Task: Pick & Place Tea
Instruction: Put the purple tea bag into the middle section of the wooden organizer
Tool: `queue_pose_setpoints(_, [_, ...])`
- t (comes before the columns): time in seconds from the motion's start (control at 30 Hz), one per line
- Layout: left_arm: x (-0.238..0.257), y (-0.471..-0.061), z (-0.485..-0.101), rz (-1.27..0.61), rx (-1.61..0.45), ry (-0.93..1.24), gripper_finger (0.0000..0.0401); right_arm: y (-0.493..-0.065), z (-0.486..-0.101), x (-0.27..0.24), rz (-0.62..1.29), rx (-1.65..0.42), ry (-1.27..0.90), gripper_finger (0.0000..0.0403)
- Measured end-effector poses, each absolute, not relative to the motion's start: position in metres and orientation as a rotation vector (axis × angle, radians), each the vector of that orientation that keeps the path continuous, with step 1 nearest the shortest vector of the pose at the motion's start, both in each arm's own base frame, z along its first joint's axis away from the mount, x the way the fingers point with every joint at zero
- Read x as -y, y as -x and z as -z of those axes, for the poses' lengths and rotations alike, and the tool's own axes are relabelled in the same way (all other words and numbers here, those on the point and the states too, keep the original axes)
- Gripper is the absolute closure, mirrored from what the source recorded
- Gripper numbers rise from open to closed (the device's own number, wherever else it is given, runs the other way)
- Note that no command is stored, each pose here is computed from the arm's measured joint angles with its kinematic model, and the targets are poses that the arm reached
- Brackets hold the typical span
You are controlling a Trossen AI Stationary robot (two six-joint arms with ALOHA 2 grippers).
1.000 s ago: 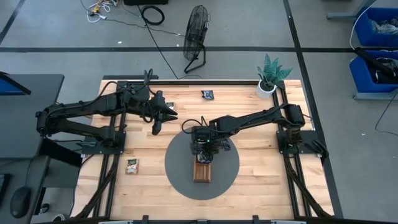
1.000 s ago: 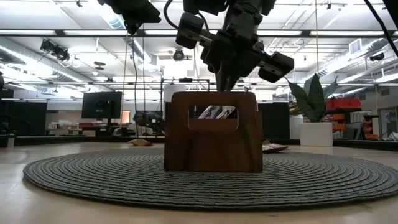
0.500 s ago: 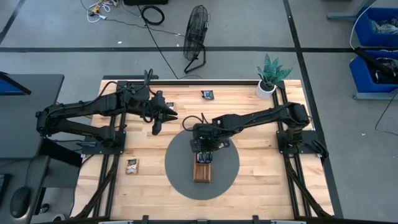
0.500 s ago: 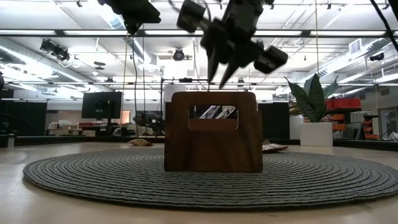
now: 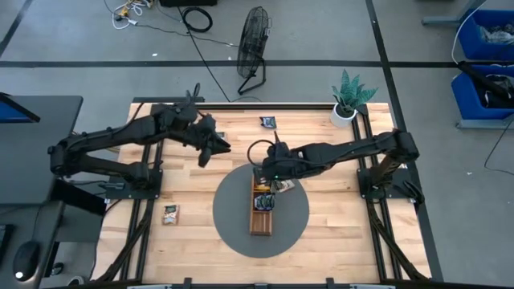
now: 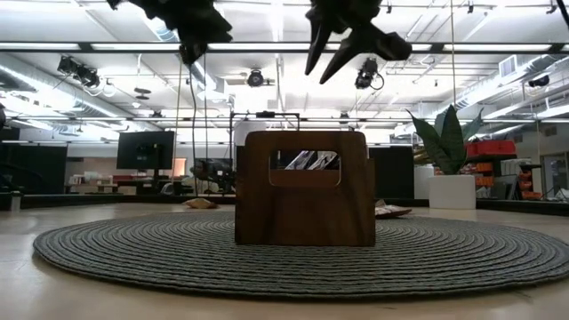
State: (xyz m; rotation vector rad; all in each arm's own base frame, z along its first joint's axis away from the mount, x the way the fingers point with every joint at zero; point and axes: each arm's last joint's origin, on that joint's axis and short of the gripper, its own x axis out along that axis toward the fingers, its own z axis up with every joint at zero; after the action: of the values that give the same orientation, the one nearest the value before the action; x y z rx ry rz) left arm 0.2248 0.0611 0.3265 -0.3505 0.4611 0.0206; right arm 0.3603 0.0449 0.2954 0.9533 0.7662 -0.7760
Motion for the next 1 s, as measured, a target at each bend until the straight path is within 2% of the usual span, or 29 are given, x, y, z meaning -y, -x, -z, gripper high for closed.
queue_pose_setpoints(0.1, [-0.074, -0.230, -0.320, 0.012, -0.473, 0.445, 0.0312, -0.357, -0.297, -0.049, 0.799, -0.744, -0.915, 0.0297])
queue_pose_setpoints(0.23, [-0.092, -0.238, -0.310, -0.038, -0.480, 0.572, 0.0311, -0.352, -0.294, -0.050, 0.838, -0.782, -0.893, 0.0285])
queue_pose_setpoints(0.43, [-0.123, -0.252, -0.300, -0.068, -0.402, 0.700, 0.0285, -0.339, -0.292, -0.048, 0.909, -0.872, -0.774, 0.0223])
queue_pose_setpoints(0.6, [-0.148, -0.258, -0.294, -0.110, -0.321, 0.731, 0.0252, -0.325, -0.308, -0.058, 0.900, -0.788, -0.537, 0.0180])
queue_pose_setpoints(0.77, [-0.168, -0.259, -0.289, -0.162, -0.272, 0.738, 0.0230, -0.311, -0.335, -0.066, 0.796, -0.688, -0.422, 0.0177])
queue_pose_setpoints(0.87, [-0.178, -0.256, -0.285, -0.204, -0.265, 0.766, 0.0225, -0.307, -0.346, -0.068, 0.664, -0.562, -0.438, 0.0184])
queue_pose_setpoints(1.0, [-0.188, -0.252, -0.280, -0.241, -0.264, 0.778, 0.0222, -0.301, -0.343, -0.057, 0.509, -0.428, -0.497, 0.0193])
